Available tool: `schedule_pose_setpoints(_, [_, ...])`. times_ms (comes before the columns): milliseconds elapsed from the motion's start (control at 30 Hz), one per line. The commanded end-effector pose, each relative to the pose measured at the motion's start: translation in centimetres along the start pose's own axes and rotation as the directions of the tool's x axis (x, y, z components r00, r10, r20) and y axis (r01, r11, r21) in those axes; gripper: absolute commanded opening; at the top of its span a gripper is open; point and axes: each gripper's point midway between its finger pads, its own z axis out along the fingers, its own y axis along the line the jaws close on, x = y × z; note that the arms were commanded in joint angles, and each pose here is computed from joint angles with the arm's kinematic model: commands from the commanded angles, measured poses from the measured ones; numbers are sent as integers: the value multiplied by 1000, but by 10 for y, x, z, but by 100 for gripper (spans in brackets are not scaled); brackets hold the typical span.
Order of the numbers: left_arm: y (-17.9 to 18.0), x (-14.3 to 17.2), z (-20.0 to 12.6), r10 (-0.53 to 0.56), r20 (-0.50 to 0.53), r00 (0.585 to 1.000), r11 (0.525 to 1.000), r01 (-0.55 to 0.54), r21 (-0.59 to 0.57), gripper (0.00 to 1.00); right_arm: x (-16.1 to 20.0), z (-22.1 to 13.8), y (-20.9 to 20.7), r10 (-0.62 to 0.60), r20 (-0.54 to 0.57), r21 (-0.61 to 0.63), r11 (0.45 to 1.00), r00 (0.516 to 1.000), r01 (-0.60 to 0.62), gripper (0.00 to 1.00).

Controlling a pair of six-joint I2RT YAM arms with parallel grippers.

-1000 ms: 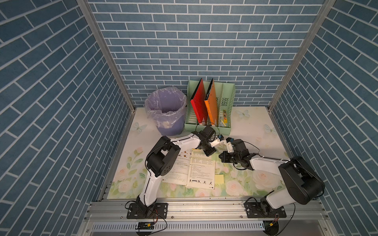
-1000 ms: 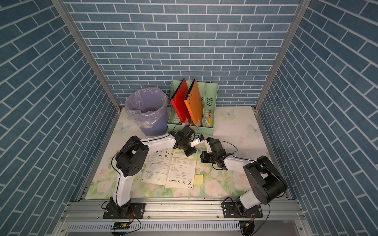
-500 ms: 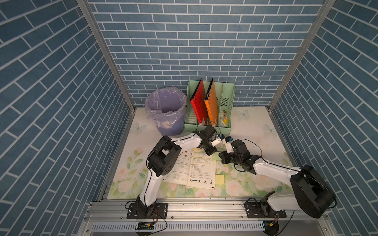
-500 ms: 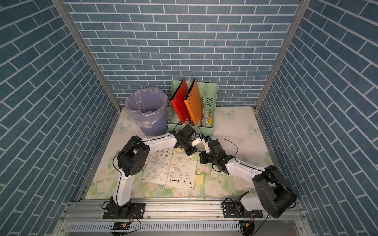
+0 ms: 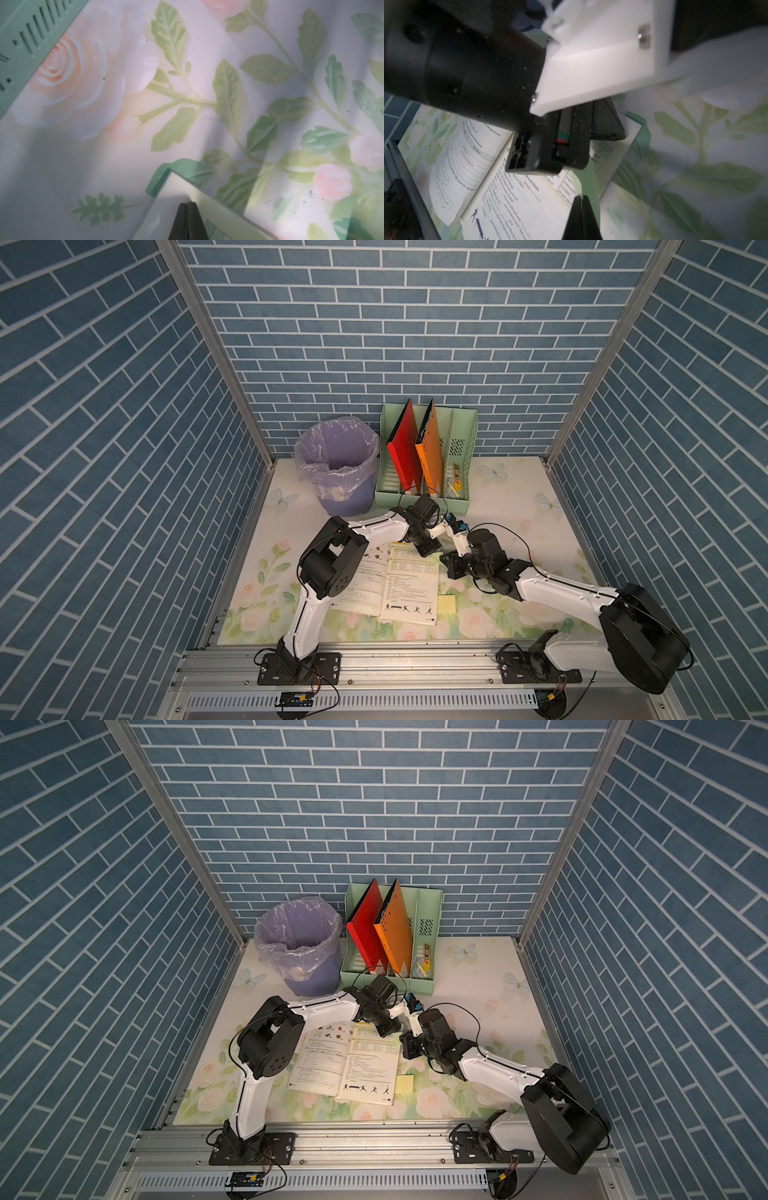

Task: Peel off the used sticky note
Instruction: Tear off the note from the book.

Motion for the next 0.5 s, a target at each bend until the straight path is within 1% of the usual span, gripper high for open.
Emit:
schedule_pose_setpoints(0, [-4,32,9,-4,-96,995,1000,4,1,6,7,-9,15,-44,-10,-56,998,999,44,0])
schedule_pose_setpoints(167, [-5,29,4,9,-86,996,1000,-9,2,6,5,-22,29,-48,8,-103,993,999,49,0])
schedule_pose_setpoints(267, [-7,22,-3,23,-69,997,1000,-23,8,7,-2,-34,38,-50,37,-134,990,998,55,0])
schedule_pose_setpoints(367, [-7,4,-25,33,-21,999,999,-33,21,9,-15,-49,51,-58,73,-171,983,996,69,0])
schedule_pose_setpoints(467, [-3,-17,-64,22,58,998,999,-24,34,13,-33,-67,64,-65,118,-200,976,991,88,0])
